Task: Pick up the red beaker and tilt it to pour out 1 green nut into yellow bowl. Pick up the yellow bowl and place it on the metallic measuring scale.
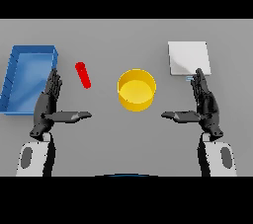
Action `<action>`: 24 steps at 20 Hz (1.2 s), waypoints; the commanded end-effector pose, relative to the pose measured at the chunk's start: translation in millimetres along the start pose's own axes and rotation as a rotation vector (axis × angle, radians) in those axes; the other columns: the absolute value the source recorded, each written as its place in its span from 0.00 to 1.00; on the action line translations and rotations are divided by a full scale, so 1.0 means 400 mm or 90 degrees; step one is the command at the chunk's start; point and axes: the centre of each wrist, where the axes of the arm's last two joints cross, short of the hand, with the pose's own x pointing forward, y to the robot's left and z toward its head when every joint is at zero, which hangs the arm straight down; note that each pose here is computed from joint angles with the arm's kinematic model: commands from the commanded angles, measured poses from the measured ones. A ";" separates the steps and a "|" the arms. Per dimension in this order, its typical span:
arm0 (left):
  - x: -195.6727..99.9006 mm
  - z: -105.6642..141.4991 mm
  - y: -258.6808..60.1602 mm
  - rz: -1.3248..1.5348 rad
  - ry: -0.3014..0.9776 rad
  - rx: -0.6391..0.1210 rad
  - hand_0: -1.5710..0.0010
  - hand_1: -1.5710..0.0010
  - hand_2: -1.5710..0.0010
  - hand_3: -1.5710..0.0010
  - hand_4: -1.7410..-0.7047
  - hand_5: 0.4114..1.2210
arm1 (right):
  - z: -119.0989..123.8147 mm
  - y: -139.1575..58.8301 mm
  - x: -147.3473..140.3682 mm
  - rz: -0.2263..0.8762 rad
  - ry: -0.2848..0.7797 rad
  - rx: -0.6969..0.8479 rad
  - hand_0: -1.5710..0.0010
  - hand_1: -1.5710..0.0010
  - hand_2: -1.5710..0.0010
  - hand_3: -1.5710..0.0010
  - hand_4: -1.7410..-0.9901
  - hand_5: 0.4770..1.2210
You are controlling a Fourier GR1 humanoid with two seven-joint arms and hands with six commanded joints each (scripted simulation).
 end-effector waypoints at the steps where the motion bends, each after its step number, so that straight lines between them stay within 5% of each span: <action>1: 0.000 0.002 0.000 0.000 -0.001 0.000 1.00 1.00 1.00 1.00 0.52 0.33 | 0.000 -0.001 0.000 0.000 0.000 -0.001 1.00 1.00 1.00 1.00 0.75 0.13; 6: -0.003 0.020 -0.007 0.003 -0.008 0.001 1.00 1.00 1.00 1.00 0.52 0.33 | 0.003 -0.009 0.002 0.002 -0.007 0.000 1.00 1.00 1.00 1.00 0.75 0.13; 8: 0.017 0.052 -0.001 -0.062 -0.033 -0.038 1.00 1.00 1.00 1.00 0.52 0.33 | 0.029 -0.021 0.017 0.114 -0.043 0.020 1.00 1.00 1.00 1.00 0.75 0.13; 12: 0.036 0.073 -0.008 -0.089 -0.025 -0.052 1.00 1.00 1.00 1.00 0.52 0.32 | 0.040 -0.024 0.031 0.161 -0.047 0.028 1.00 1.00 1.00 1.00 0.73 0.14; 19: 0.027 0.052 -0.029 -0.103 0.002 -0.063 1.00 1.00 1.00 1.00 0.54 0.30 | 0.038 -0.029 0.030 0.115 -0.060 0.058 1.00 1.00 1.00 1.00 0.61 0.19; 24: 0.000 -0.024 -0.039 -0.119 0.024 -0.055 1.00 1.00 1.00 1.00 0.51 0.31 | 0.032 -0.037 0.029 0.115 -0.065 0.063 1.00 1.00 1.00 1.00 0.59 0.20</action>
